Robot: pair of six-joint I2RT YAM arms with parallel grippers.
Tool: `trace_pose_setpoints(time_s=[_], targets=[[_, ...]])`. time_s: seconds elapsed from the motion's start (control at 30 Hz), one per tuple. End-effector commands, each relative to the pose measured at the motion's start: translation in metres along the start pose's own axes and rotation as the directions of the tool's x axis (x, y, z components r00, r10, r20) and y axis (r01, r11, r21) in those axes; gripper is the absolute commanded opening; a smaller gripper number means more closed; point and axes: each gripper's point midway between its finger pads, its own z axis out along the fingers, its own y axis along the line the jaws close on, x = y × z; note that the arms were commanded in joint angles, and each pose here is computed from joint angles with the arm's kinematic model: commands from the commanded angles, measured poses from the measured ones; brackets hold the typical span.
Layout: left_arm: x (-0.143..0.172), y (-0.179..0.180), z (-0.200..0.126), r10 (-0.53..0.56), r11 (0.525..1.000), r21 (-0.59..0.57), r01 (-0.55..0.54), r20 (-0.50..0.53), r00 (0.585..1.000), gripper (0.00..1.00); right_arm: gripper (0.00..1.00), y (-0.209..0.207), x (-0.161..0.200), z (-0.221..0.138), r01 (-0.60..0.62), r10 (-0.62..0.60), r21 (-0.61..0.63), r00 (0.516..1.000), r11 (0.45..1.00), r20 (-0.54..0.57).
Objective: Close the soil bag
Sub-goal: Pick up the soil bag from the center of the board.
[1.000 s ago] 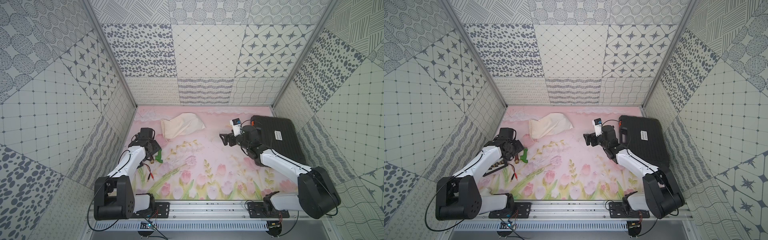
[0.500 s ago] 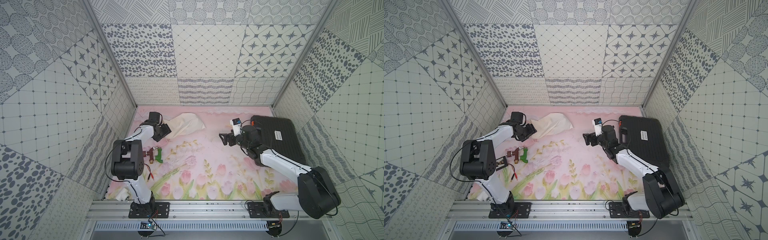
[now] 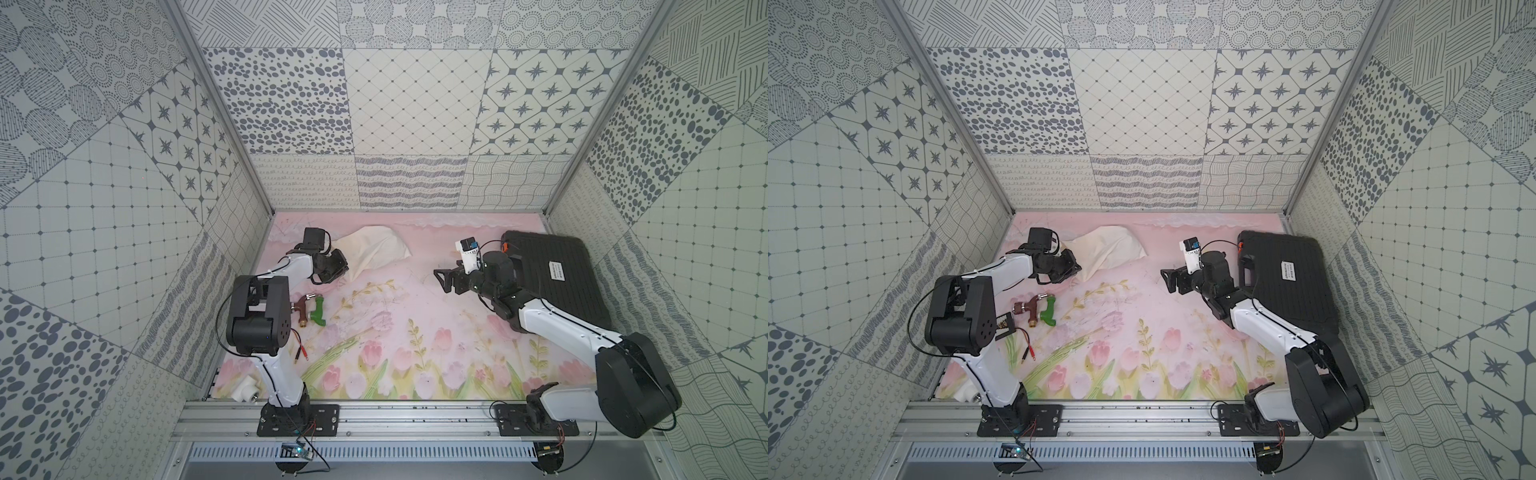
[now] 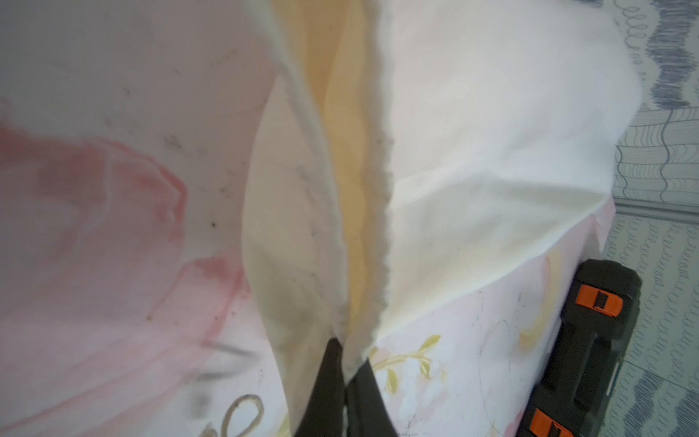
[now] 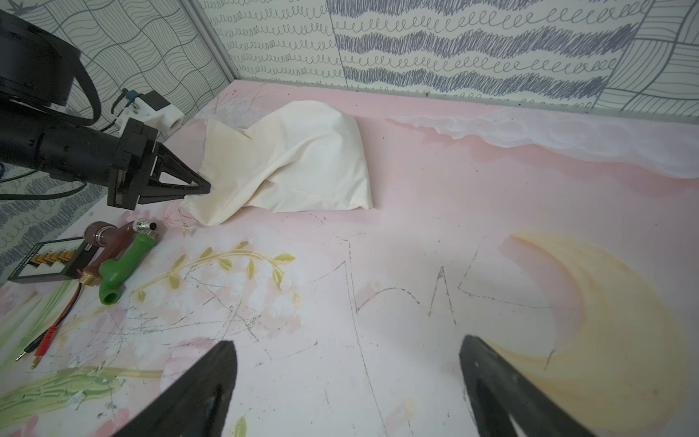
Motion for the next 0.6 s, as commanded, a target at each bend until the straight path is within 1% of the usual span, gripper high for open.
trace_pose_setpoints(time_s=[0.0,0.13,0.3,0.37,0.47,0.57], targets=[[0.032,-0.066,-0.014,0.034,0.976,0.217,-0.030,-0.014,0.999,0.00,0.97,0.016,-0.008,0.001,0.024,-0.022,-0.046,0.999,0.999,0.031],[0.073,-0.117,-0.015,0.098,0.958,0.270,-0.094,-0.001,0.995,0.00,0.97,0.033,0.004,0.004,0.047,-0.047,-0.084,0.999,0.995,0.004],[0.117,-0.177,-0.007,0.133,0.923,0.368,-0.111,-0.035,0.991,0.00,0.97,0.050,0.020,0.003,0.055,-0.056,-0.103,0.998,0.993,-0.007],[0.131,-0.196,-0.003,0.143,0.914,0.388,-0.117,-0.039,0.989,0.00,0.97,0.053,0.028,0.004,0.049,-0.050,-0.101,0.999,0.994,-0.010],[0.151,-0.220,0.004,0.159,0.901,0.417,-0.122,-0.057,0.986,0.00,0.97,0.057,0.038,0.006,0.037,-0.038,-0.112,0.999,0.993,-0.009],[0.158,-0.229,0.008,0.153,0.901,0.419,-0.116,-0.055,0.987,0.00,0.97,0.057,0.046,0.012,0.034,-0.036,-0.113,0.999,0.993,-0.017]])
